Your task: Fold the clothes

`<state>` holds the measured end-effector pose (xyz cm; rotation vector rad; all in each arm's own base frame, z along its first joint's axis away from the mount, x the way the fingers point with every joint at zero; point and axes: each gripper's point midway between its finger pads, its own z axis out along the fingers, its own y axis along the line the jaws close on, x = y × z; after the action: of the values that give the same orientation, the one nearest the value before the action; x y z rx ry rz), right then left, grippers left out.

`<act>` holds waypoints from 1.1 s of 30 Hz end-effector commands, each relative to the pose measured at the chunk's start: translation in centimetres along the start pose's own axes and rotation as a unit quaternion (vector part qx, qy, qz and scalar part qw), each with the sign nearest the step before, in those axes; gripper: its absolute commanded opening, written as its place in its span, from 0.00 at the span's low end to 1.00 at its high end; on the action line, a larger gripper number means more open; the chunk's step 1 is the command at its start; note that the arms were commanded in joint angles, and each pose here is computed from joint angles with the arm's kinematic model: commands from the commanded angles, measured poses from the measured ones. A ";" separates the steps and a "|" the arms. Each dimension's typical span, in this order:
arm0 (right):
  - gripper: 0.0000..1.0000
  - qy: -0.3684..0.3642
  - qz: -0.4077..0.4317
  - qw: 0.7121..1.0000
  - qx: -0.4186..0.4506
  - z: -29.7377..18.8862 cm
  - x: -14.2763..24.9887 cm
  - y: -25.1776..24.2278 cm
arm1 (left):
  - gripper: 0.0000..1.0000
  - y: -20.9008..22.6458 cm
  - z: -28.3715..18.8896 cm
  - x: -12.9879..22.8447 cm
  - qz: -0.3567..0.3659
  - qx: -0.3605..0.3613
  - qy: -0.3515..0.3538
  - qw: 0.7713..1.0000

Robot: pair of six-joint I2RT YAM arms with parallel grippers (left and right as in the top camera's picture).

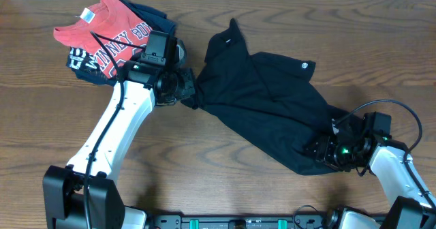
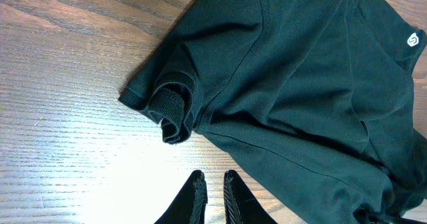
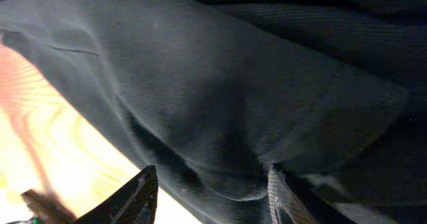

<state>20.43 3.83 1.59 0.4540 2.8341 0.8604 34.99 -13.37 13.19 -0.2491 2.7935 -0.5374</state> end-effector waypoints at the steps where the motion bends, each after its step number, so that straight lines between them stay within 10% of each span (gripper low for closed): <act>1: 0.52 -0.004 -0.016 0.999 -0.028 0.0 0.0 1.0 | 0.13 0.2 -0.6 -0.4 0.007 -0.003 -0.012 1.000; 11: 0.01 -0.022 -0.014 0.999 0.033 -0.1 -0.9 -1.0 | 0.13 0.2 -0.6 -0.4 0.007 -0.003 -0.011 1.000; 33: 0.01 -0.129 -0.037 0.989 0.067 -6.1 -6.4 1.6 | 0.14 0.2 -0.6 -0.4 0.012 -0.003 -0.011 1.000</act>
<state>25.18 0.05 7.45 0.4227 2.6712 0.5621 34.99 -13.37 13.19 -0.2475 2.7935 -0.5371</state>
